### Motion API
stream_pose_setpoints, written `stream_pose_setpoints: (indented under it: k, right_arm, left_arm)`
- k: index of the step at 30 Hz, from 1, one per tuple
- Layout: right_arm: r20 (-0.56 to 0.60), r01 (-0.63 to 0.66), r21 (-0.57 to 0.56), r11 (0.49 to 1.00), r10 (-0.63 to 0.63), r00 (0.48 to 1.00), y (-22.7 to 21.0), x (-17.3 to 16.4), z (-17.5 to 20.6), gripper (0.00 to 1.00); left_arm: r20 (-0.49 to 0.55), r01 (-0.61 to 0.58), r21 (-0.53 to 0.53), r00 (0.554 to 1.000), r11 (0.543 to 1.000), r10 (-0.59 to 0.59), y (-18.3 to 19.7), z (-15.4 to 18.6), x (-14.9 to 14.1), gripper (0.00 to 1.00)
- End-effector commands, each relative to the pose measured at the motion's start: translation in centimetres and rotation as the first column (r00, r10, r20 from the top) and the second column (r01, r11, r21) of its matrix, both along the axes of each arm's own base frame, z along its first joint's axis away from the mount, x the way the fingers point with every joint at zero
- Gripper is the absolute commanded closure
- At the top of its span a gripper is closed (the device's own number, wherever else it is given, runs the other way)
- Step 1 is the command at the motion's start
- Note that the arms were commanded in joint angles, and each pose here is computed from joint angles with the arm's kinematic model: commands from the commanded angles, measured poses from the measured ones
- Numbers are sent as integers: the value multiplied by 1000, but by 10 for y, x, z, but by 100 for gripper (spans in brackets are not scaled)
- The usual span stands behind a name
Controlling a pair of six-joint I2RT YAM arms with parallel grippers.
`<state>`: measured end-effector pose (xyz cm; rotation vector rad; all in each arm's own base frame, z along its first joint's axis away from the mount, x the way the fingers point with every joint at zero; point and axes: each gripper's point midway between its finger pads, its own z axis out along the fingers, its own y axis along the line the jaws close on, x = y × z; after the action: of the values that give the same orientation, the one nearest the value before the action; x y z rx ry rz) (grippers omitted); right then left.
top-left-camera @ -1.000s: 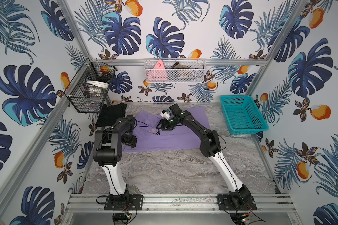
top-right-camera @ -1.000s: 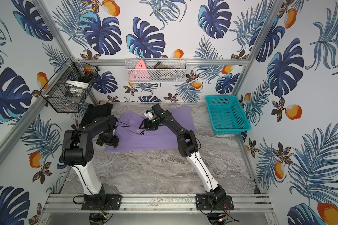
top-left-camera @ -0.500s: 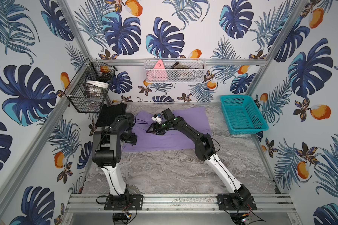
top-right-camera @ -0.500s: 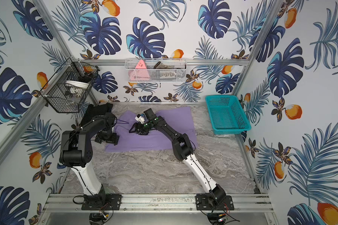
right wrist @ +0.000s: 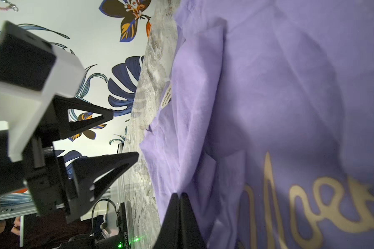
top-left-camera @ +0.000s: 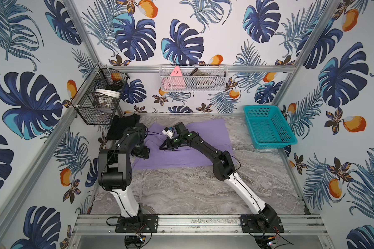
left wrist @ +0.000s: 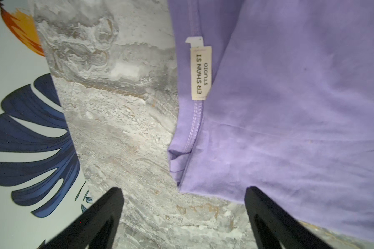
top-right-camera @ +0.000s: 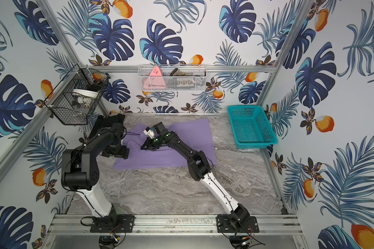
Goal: Fold and stack t-shirts
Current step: Smooth out the T-shirt at the center of the board.
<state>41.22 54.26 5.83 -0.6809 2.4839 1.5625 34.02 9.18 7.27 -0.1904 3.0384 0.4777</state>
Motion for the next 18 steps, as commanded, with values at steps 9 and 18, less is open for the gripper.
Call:
stream_pose_setpoints:
  k: [9, 18]
  right_arm:
    - [73, -50, 1, 999, 50, 996, -1, -9, 24, 100]
    - [96, -256, -121, 959, 268, 959, -1, -79, 4, 100]
  left_arm:
    - [93, -80, 27, 993, 996, 77, 34, 37, 13, 4]
    - [204, -128, 9, 971, 992, 123, 58, 76, 55, 4]
